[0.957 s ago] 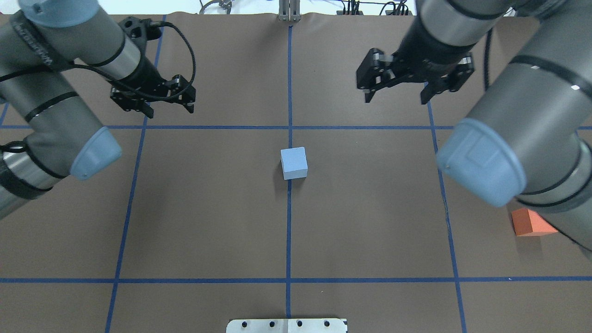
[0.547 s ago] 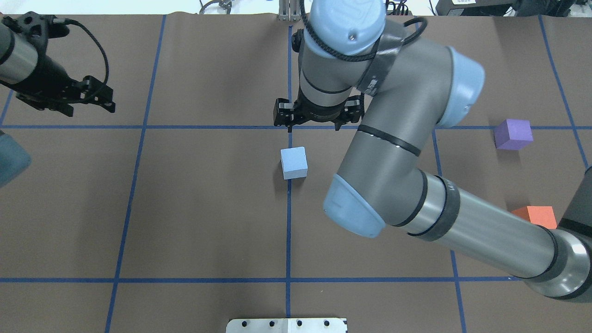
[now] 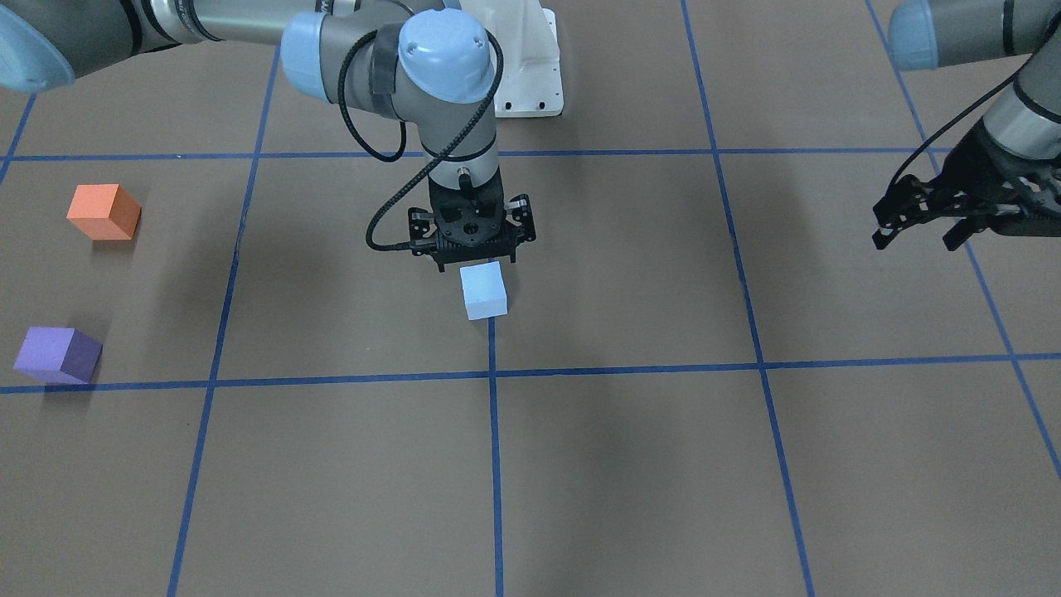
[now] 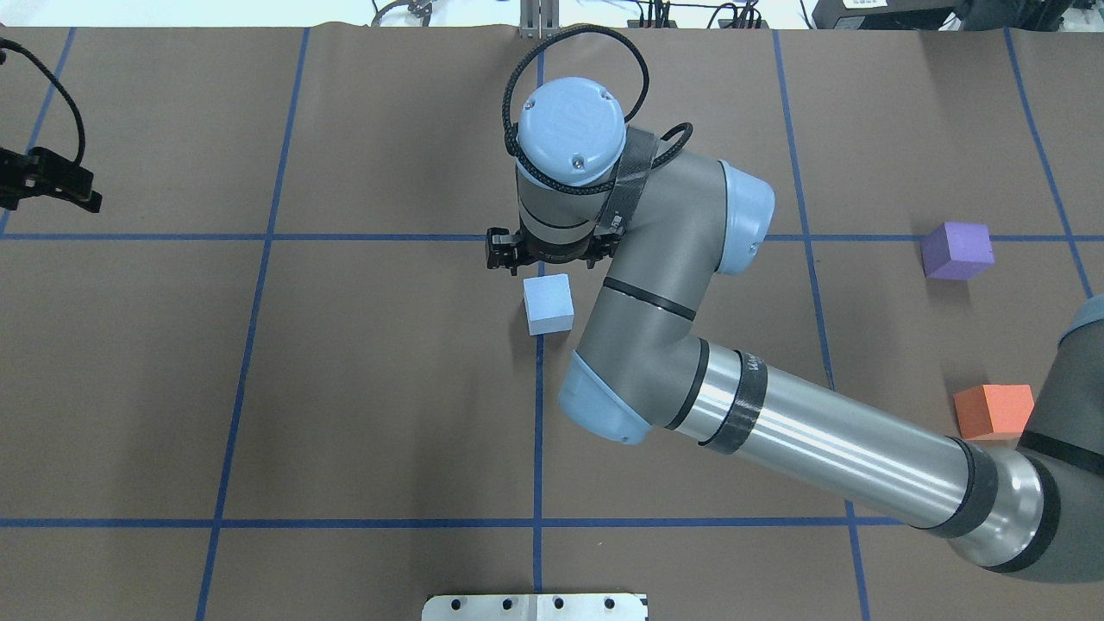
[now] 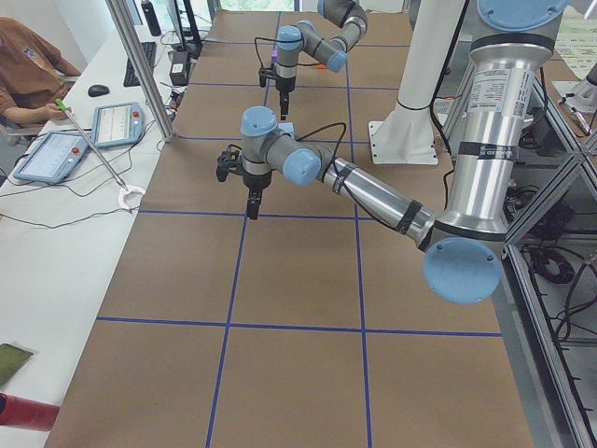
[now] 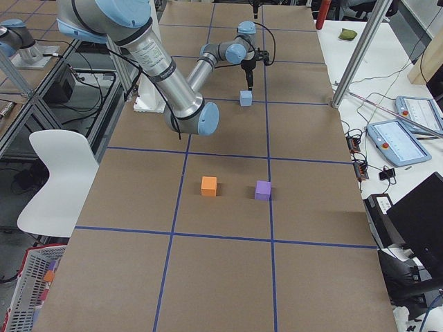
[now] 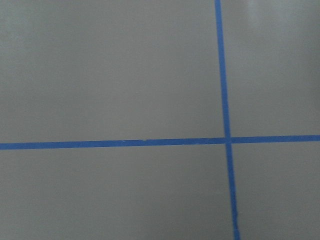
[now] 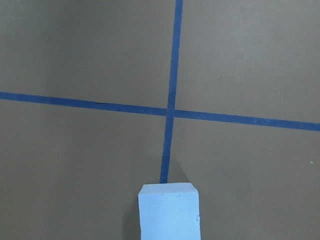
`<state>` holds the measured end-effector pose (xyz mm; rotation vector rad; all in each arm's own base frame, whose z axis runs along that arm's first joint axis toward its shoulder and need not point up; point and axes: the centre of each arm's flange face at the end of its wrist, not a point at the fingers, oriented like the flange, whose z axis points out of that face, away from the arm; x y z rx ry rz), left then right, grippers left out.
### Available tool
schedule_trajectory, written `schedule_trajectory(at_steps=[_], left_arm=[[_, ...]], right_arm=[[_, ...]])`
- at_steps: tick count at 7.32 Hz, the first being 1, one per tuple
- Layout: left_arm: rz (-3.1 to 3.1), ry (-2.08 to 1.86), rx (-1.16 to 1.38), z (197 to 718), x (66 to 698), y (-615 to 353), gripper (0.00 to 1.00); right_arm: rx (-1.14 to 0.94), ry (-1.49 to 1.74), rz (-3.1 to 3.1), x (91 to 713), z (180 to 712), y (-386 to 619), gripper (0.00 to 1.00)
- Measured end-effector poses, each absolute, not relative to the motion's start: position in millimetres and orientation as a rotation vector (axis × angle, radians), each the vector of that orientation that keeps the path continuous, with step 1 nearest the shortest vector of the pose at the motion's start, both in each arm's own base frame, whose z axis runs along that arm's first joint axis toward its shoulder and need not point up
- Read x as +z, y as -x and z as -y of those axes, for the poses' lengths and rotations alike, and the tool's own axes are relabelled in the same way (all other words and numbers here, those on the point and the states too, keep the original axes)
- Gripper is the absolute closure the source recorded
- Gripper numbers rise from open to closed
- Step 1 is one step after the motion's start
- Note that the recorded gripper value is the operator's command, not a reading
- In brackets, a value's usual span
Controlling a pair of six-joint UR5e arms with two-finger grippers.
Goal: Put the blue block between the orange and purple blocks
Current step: 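Lower the right gripper onto the light blue cube and close it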
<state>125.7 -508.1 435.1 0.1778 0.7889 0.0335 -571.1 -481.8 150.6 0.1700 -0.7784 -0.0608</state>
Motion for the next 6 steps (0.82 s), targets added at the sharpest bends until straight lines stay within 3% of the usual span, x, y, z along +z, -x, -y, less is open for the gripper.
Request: schedule_trajectory(at_steps=[4,5,6], left_arm=[[-0.767,-0.179,0.075,506,456,-114,0.0],[-0.766,-0.177,0.075,506,457,-115,0.0],[-0.766,-0.176,0.075,507,457,-115,0.0]], right_arm=[[-0.099,-0.174,0.752,186,482,610,0.0],[-0.105,-0.17,0.75,196,482,620,0.11],[-0.109,-0.166,0.747,202,481,624,0.99]])
